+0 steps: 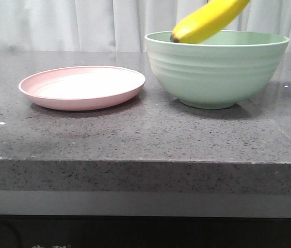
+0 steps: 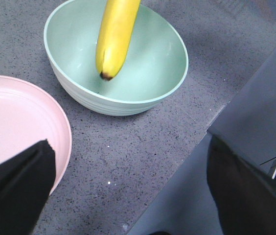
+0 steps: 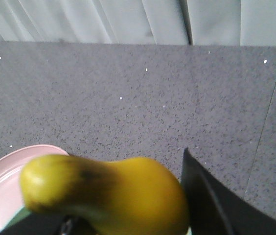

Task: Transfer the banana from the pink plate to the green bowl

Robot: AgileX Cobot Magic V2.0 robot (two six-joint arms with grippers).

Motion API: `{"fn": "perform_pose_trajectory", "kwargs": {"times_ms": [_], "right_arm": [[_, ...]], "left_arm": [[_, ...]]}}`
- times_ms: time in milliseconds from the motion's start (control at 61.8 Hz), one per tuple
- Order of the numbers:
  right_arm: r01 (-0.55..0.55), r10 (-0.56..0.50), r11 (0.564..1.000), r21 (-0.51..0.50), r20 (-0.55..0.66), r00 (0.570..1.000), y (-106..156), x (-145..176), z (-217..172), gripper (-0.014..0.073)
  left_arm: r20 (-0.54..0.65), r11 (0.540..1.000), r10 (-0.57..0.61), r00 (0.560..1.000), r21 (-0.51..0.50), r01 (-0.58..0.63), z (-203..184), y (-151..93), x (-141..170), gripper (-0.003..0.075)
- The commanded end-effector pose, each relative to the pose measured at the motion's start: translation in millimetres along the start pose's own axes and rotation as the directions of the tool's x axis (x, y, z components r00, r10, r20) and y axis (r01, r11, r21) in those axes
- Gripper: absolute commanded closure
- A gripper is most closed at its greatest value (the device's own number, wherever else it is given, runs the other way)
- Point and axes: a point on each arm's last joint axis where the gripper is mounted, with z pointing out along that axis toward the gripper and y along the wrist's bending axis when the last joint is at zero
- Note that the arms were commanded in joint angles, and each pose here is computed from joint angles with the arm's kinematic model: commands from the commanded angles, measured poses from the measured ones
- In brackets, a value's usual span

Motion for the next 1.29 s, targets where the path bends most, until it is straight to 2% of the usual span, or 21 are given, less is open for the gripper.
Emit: {"fn": "perform_pose_trajectory", "kwargs": {"times_ms": [0, 81, 226, 340, 485, 663, 857, 938, 1019, 1148, 1278], "right_arm": [[-0.003, 0.005, 0.999, -0.040, 0.049, 0.999, 7.9, -15.4, -5.9, 0.0438], [-0.005, 0.006, 0.999, -0.043, 0.022, 1.000, 4.1, -9.7, 0.8, 0.0377], [-0.009, 0.010, 1.000, -0.021, 0.004, 1.000, -2.0, -4.6, 7.4, 0.0140], [0.013, -0.013, 1.000, 0.001, 0.004, 1.000, -3.1, -5.3, 6.1, 0.0040], [0.082, -0.082, 0.997, -0.010, -0.005, 0.997, 3.3, -9.0, -2.7, 0.0023], [0.150, -0.149, 0.988, -0.038, 0.018, 0.989, 24.1, -23.0, -32.1, 0.0023], [0.195, -0.193, 0.980, 0.050, -0.049, 0.980, 43.1, -30.8, -79.7, 0.0023], [0.190, -0.179, 0.978, 0.086, -0.125, 0.976, 50.0, -27.3, -100.6, 0.0024], [0.156, -0.129, 0.979, 0.133, -0.196, 0.972, 54.7, -22.1, -119.0, 0.0024], [0.113, -0.035, 0.962, 0.248, -0.297, 0.954, 55.3, -12.7, -143.0, 0.0024], [0.063, 0.047, 0.947, 0.315, -0.328, 0.943, 60.0, -4.9, -163.1, 0.0024]], "left_arm": [[0.097, 1.000, -0.005, 0.995, 0.007, 0.004, -14.2, -9.1, -13.3, 0.0103], [0.097, 1.000, -0.005, 0.995, 0.007, 0.004, -14.2, -9.1, -13.3, 0.0103], [0.097, 1.000, -0.005, 0.995, 0.007, 0.004, -14.2, -9.1, -13.3, 0.0103], [0.097, 1.000, -0.005, 0.995, 0.007, 0.004, -14.2, -9.1, -13.3, 0.0103], [0.097, 1.000, -0.005, 0.995, 0.007, 0.004, -14.2, -9.1, -13.3, 0.0103], [0.096, 1.000, -0.003, 0.995, 0.005, 0.003, -14.2, -9.0, -13.3, 0.0103], [0.059, 0.999, 0.032, 0.998, -0.041, -0.030, -14.8, -5.4, -9.9, 0.0103], [0.026, 0.994, 0.014, 1.000, -0.107, -0.012, -17.6, -0.9, -8.1, 0.0103], [-0.012, 0.972, -0.012, 1.000, -0.236, 0.009, -25.6, 7.2, -7.3, 0.0103], [0.003, 0.892, -0.096, 0.995, -0.444, 0.087, -49.1, 14.5, -4.7, 0.0103], [0.035, 0.803, -0.165, 0.986, -0.575, 0.155, -70.6, 15.2, 6.4, 0.0103]]}}
